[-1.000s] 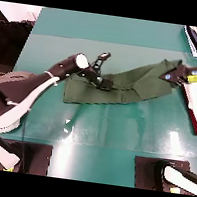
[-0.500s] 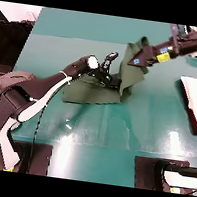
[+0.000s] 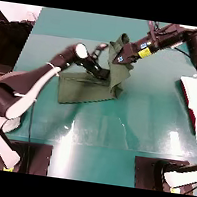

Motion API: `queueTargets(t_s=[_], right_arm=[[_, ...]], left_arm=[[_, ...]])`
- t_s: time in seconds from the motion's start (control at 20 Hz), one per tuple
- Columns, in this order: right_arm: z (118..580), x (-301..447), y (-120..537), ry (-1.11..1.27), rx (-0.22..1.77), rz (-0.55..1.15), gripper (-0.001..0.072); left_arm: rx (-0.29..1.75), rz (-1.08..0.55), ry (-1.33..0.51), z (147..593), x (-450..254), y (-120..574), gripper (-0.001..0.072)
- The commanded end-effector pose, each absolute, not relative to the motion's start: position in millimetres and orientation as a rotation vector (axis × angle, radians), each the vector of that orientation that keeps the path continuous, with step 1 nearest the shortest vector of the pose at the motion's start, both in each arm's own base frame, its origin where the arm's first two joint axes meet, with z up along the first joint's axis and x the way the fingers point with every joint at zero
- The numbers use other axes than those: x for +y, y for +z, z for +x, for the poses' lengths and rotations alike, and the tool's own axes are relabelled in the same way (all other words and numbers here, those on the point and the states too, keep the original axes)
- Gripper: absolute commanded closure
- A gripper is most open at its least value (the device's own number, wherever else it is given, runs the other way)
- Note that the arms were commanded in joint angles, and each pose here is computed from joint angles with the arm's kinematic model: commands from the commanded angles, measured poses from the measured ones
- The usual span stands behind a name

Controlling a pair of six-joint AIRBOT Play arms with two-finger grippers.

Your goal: Fold the shirts.

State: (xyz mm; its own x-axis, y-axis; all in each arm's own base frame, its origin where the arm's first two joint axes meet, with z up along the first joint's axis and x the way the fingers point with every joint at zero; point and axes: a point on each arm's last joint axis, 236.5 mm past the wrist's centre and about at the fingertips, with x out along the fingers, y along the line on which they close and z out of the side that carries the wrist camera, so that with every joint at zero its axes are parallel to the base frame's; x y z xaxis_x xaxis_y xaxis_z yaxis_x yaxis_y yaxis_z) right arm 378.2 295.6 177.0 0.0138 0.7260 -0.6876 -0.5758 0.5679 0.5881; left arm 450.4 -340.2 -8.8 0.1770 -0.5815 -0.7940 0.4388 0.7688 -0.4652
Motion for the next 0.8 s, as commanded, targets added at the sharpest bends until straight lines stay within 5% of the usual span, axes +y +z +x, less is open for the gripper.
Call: queueTargets(t_s=[0.0, 0.45, 0.55, 0.6, 0.7, 0.75], right_arm=[[385, 311, 162, 1.012, 1.176, 0.133, 0.0695], [380, 453, 90, 1.181, 1.019, 0.048, 0.0666], [376, 503, 80, 1.228, 0.91, 0.076, 0.0216], [372, 520, 76, 1.231, 0.89, 0.102, 0.0051], [363, 521, 76, 1.251, 0.9, 0.064, 0.0047], [360, 508, 75, 1.254, 0.933, 0.026, 0.0105]], left_arm=[[1.141, -0.02, -0.641, 464, -265, 37, 0.068], [0.948, -0.049, -0.469, 448, -118, 177, 0.0679], [0.901, -0.053, -0.443, 443, -104, 198, 0.0679], [0.886, -0.054, -0.435, 441, -100, 205, 0.0679], [0.882, -0.048, -0.427, 436, -96, 209, 0.0679], [0.891, -0.045, -0.427, 434, -96, 208, 0.0679]])
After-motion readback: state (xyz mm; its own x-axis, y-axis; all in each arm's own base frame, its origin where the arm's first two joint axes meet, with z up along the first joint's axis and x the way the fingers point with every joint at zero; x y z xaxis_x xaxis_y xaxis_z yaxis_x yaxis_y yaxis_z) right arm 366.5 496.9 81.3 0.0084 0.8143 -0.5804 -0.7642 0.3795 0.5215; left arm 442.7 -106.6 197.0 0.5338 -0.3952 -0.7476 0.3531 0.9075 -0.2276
